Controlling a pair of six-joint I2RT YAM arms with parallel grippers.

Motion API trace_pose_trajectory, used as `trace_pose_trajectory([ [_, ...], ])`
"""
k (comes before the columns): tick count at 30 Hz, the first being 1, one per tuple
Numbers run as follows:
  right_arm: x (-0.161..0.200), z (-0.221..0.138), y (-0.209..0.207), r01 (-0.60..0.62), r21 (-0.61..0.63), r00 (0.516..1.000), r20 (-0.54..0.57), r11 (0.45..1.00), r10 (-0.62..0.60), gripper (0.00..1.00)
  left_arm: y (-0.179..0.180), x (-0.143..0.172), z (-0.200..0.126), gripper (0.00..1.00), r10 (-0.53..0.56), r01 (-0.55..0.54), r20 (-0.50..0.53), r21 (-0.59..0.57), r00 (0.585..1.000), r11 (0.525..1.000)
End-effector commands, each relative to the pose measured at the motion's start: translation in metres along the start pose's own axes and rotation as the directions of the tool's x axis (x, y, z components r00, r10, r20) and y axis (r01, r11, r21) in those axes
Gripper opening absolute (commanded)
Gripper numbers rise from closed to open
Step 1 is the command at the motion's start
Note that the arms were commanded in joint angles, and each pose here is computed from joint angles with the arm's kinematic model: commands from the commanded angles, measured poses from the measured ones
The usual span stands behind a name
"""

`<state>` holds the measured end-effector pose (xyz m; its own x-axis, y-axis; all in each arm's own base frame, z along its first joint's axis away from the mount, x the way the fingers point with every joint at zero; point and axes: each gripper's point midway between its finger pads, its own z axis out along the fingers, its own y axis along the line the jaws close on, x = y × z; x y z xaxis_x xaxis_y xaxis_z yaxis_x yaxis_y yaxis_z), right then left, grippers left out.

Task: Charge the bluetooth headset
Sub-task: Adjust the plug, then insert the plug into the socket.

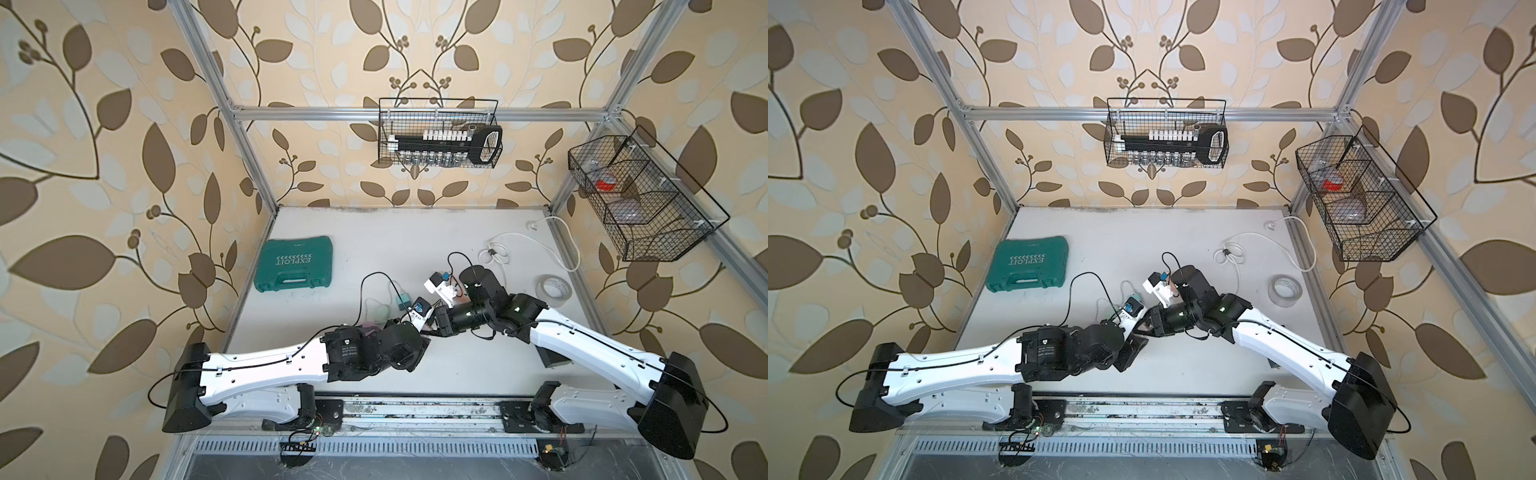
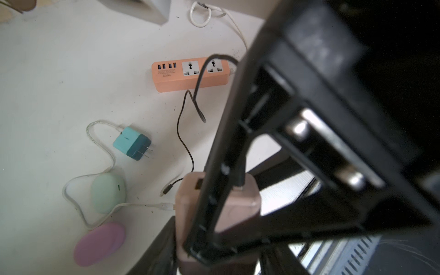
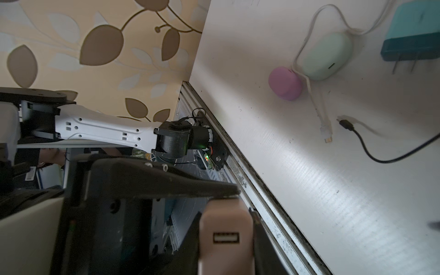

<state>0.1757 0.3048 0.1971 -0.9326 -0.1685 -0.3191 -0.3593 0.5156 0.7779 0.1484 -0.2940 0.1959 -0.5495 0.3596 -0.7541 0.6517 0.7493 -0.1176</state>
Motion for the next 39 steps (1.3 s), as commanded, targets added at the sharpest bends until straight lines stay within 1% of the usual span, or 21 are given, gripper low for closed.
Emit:
trace_pose_trajectory([
  [1,-0.013,-0.007,0.0,0.051,0.06,0.998,0.041,0.997,-0.053,0.15,0.006,-0.01,-0.01,0.77,-0.027,0.029,0.064,-0.02,0.998,0.999],
  [2,-0.015,-0.009,-0.003,0.069,0.088,0.996,0.046,0.994,-0.074,0.15,0.01,-0.01,-0.011,0.81,-0.036,0.038,0.068,-0.033,0.997,0.999],
  [3,-0.019,-0.012,-0.006,0.087,0.123,0.994,0.052,0.989,-0.094,0.15,0.014,-0.009,-0.014,0.98,-0.048,0.052,0.072,-0.051,0.996,0.997],
  [4,-0.025,-0.015,-0.007,0.104,0.15,0.992,0.06,0.983,-0.115,0.15,0.018,-0.009,-0.016,0.99,-0.058,0.063,0.076,-0.062,0.995,0.996],
  [6,-0.039,-0.024,-0.011,0.133,0.214,0.985,0.08,0.968,-0.153,0.15,0.026,-0.007,-0.023,0.99,-0.083,0.09,0.09,-0.082,0.992,0.993],
  [8,-0.053,-0.03,-0.006,0.16,0.229,0.978,0.095,0.96,-0.186,0.15,0.034,-0.006,-0.03,0.99,-0.11,0.121,0.111,-0.093,0.988,0.988],
  [9,-0.066,-0.038,-0.009,0.152,0.251,0.975,0.121,0.956,-0.187,0.15,0.038,-0.003,-0.033,0.99,-0.124,0.135,0.117,-0.098,0.985,0.986],
  [12,-0.095,-0.056,-0.002,0.191,0.288,0.954,0.172,0.938,-0.247,0.15,0.048,0.003,-0.042,0.99,-0.152,0.167,0.135,-0.106,0.979,0.98],
  [17,-0.136,-0.074,0.009,0.293,0.374,0.904,0.192,0.88,-0.382,0.15,0.057,0.009,-0.05,0.99,-0.187,0.204,0.149,-0.106,0.971,0.973],
  [19,-0.152,-0.078,0.005,0.309,0.416,0.89,0.189,0.855,-0.414,0.15,0.057,0.011,-0.05,0.99,-0.191,0.207,0.148,-0.104,0.97,0.973],
  [22,-0.177,-0.086,-0.001,0.336,0.491,0.864,0.178,0.804,-0.47,0.15,0.056,0.012,-0.05,0.99,-0.195,0.209,0.14,-0.095,0.971,0.973],
  [23,-0.186,-0.088,-0.003,0.339,0.5,0.86,0.179,0.797,-0.478,0.15,0.055,0.013,-0.049,0.99,-0.197,0.21,0.138,-0.093,0.971,0.973],
  [25,-0.2,-0.092,-0.004,0.332,0.485,0.862,0.191,0.809,-0.469,0.15,0.054,0.014,-0.048,0.99,-0.198,0.211,0.135,-0.09,0.971,0.973],
  [26,-0.206,-0.093,-0.002,0.338,0.478,0.863,0.188,0.811,-0.47,0.15,0.054,0.014,-0.048,0.99,-0.199,0.211,0.134,-0.087,0.971,0.974],
  [29,-0.218,-0.089,0.009,0.39,0.455,0.841,0.18,0.801,-0.511,0.15,0.053,0.015,-0.045,0.99,-0.198,0.21,0.127,-0.09,0.972,0.974],
  [32,-0.23,-0.086,0.012,0.448,0.454,0.805,0.171,0.77,-0.569,0.16,0.052,0.014,-0.044,0.99,-0.2,0.212,0.13,-0.089,0.971,0.973],
  [34,-0.239,-0.084,0.004,0.457,0.467,0.794,0.168,0.757,-0.584,0.16,0.051,0.014,-0.043,0.99,-0.2,0.212,0.13,-0.086,0.971,0.973],
  [36,-0.245,-0.077,-0.012,0.469,0.487,0.787,0.147,0.737,-0.599,0.16,0.051,0.014,-0.042,0.99,-0.201,0.212,0.127,-0.087,0.971,0.973],
  [39,-0.243,-0.061,-0.045,0.502,0.519,0.779,0.076,0.691,-0.623,0.15,0.05,0.016,-0.041,0.99,-0.207,0.218,0.121,-0.085,0.971,0.972],
])
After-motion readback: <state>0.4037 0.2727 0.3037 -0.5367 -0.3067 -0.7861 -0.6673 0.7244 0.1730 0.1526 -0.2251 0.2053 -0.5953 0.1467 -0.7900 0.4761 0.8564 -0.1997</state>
